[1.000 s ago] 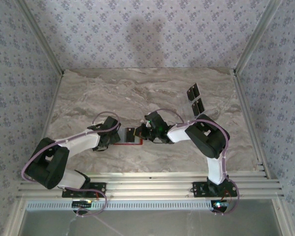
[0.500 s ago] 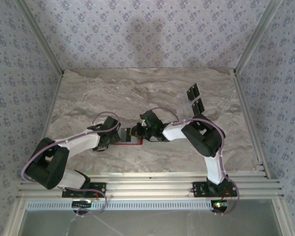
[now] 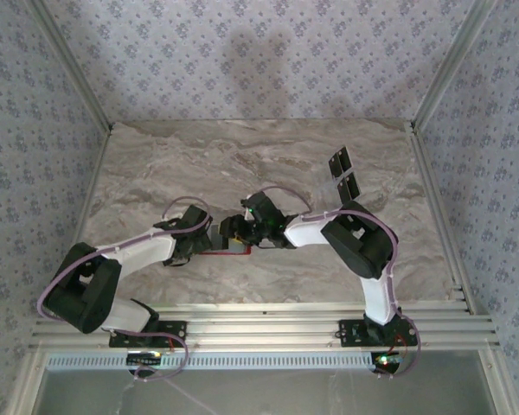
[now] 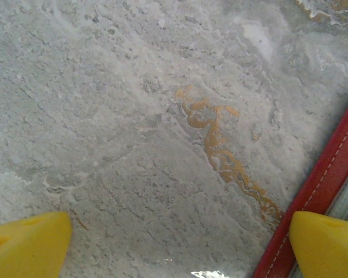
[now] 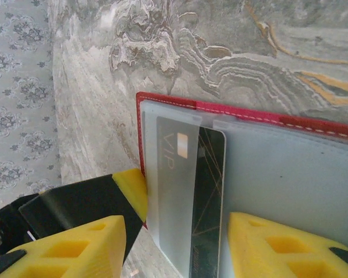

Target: Put the credit cards into the card holder

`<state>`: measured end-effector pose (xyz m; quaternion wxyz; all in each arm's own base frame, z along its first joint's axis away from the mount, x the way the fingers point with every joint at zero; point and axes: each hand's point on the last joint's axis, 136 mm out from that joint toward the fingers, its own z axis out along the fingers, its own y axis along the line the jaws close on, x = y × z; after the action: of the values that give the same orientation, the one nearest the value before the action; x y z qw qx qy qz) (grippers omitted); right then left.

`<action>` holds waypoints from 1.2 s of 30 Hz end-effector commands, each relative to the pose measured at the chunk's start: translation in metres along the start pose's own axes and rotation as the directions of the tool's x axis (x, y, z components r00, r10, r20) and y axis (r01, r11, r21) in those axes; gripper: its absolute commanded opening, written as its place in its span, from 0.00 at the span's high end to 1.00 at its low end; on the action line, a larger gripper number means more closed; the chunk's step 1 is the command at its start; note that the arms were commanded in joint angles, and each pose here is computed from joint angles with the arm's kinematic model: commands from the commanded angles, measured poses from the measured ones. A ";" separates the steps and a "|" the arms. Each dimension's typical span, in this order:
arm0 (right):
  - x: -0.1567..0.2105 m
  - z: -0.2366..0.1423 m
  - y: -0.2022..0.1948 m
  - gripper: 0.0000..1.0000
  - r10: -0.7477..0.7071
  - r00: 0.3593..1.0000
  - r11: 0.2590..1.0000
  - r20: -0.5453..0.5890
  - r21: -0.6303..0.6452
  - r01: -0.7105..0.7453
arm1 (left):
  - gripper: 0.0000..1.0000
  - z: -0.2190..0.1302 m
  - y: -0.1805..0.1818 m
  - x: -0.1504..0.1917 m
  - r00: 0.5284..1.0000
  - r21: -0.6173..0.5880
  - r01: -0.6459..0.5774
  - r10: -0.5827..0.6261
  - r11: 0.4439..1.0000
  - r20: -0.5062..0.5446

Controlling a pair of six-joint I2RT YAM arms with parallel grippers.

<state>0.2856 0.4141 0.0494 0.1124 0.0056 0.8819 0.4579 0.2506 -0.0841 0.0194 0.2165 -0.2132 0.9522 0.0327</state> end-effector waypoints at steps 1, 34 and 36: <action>0.020 -0.007 -0.057 0.48 0.054 0.998 0.982 -0.043 0.186 -0.045 | 0.03 0.001 0.014 0.024 0.996 -0.042 -0.047 0.043 0.998 -0.079; -0.022 -0.067 -0.046 0.96 -0.152 0.982 0.889 -0.113 0.419 0.186 | 0.02 -0.022 -0.050 -0.007 0.985 0.102 -0.165 0.168 0.981 -0.026; -0.022 -0.064 -0.047 0.98 -0.151 0.981 0.887 -0.121 0.421 0.189 | 0.02 -0.019 -0.051 -0.008 0.983 0.087 -0.176 0.179 0.980 -0.028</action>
<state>0.2977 0.3319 0.0549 0.1156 -0.0564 0.9573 0.2591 0.2663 -0.1271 0.0387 0.2053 -0.1361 0.9692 -0.0011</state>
